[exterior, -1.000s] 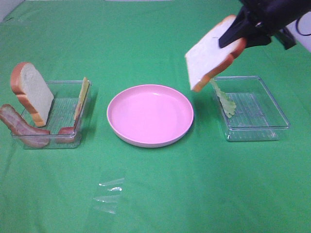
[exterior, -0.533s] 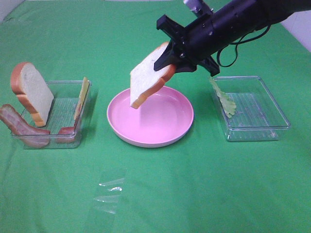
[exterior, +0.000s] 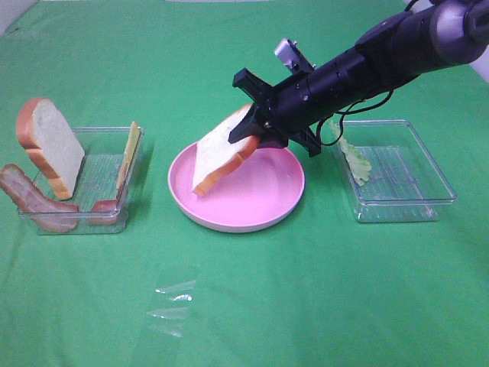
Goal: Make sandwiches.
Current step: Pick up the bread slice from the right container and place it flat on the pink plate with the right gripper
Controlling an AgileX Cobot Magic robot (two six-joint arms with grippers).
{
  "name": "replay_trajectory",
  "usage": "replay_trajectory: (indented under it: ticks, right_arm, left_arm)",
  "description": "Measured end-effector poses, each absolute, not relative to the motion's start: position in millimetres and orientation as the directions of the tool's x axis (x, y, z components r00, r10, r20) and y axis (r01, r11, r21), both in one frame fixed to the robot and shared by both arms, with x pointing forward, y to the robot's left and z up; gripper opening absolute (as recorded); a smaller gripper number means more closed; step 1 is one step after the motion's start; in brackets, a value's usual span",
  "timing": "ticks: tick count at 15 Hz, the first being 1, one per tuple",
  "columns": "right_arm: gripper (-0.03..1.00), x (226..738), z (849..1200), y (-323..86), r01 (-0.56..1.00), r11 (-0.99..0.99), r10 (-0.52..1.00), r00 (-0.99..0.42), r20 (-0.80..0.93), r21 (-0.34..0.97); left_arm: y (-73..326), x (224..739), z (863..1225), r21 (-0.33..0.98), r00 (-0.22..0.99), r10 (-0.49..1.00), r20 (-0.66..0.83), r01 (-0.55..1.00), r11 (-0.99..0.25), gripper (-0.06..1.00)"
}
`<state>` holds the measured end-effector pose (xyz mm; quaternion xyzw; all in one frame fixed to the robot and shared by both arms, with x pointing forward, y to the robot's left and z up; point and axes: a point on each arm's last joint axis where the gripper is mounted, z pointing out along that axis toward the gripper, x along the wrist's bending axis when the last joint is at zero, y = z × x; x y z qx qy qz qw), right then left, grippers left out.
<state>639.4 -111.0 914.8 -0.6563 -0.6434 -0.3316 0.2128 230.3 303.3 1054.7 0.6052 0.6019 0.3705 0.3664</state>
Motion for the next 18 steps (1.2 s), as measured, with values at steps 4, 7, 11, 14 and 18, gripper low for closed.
replay_trajectory:
  ticks: [4,7,11,14,18]
  right_arm:
    - [0.23,638.9,908.8,-110.7,0.989,-0.076,0.704,-0.039,0.709,0.129]
    - [0.55,636.8,909.0,-110.1,0.992,-0.057,0.699,-0.043,0.714,0.115]
    - [0.81,634.1,911.8,-112.4,0.991,-0.005,0.725,-0.091,0.683,0.137]
    - [0.82,628.6,938.0,-118.5,0.977,0.063,0.762,-0.179,0.622,0.204]
    - [0.82,612.3,971.6,-135.3,0.97,0.151,0.849,-0.226,0.478,0.19]
  left_arm:
    - [303.7,230.3,1054.7,0.889,-0.002,1.0,0.011,0.457,-0.009,0.99]
    - [303.8,230.3,1054.7,0.889,-0.002,1.0,0.012,0.457,-0.01,0.99]
    - [303.8,230.3,1054.7,0.889,-0.002,1.0,0.012,0.457,-0.01,0.99]
    - [303.8,230.3,1054.7,0.889,-0.002,1.0,0.012,0.457,-0.01,0.99]
    - [303.8,230.3,1054.7,0.889,-0.002,1.0,0.012,0.457,-0.01,0.99]
